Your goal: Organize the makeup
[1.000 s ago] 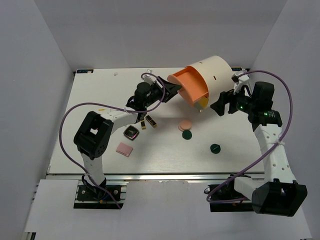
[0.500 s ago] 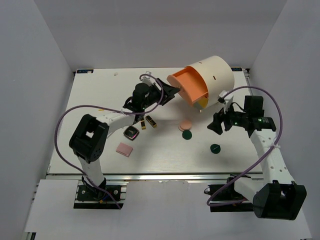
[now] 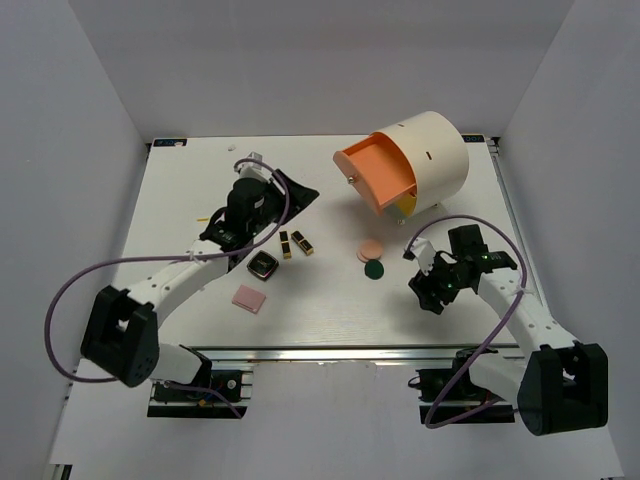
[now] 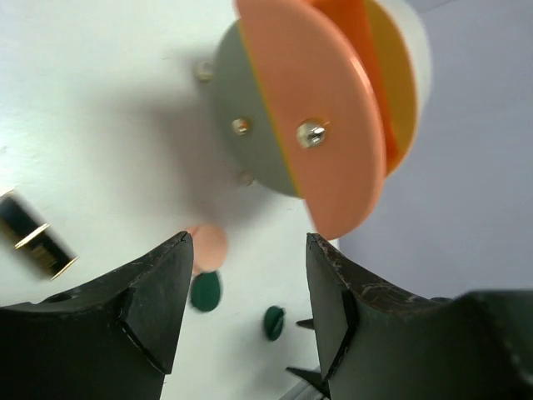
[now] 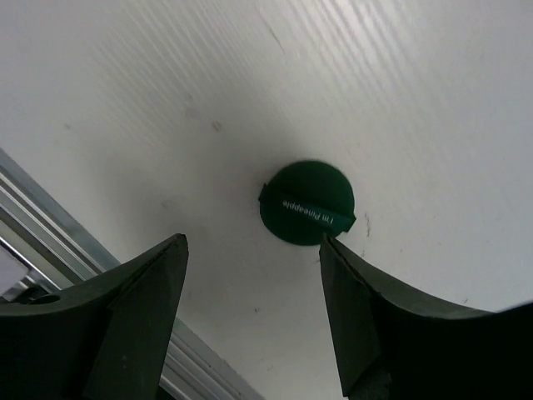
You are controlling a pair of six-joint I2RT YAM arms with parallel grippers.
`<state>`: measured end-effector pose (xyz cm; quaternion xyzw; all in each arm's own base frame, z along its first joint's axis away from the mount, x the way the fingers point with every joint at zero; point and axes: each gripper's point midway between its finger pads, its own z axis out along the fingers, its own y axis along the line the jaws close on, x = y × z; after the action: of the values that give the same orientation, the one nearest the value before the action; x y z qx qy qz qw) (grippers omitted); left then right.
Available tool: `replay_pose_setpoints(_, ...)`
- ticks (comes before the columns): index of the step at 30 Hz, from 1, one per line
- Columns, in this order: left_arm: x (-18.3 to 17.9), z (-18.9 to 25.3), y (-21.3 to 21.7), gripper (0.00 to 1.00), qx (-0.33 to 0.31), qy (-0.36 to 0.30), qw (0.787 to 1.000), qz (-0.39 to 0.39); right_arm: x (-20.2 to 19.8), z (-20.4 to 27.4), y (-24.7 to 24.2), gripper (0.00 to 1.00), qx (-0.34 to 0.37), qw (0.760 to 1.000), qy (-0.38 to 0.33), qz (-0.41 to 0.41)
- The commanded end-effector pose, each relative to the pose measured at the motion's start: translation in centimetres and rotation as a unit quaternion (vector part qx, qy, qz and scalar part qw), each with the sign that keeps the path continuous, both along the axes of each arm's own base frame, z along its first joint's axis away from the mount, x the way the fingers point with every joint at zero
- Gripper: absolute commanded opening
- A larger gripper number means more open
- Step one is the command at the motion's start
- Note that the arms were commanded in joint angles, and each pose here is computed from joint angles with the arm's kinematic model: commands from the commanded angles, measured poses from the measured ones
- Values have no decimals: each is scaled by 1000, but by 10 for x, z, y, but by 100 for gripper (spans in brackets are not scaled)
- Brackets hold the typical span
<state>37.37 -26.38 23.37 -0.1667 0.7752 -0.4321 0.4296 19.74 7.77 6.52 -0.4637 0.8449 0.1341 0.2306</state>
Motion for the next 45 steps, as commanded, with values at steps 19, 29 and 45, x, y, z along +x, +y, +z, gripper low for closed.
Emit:
replay_pose_setpoints(19,-93,-35,69,72,56,10,998,11,4,-60,-24,59,-78,996,36,-12)
replay_pose_setpoints(29,-97,-34,31,72,34,-4,998,-58,10,-68,-14,12,-49,999,11,6)
replay_pose_setpoints(45,-105,-58,-4,71,41,16,994,-100,27,45,35,0,90,987,-116,66)
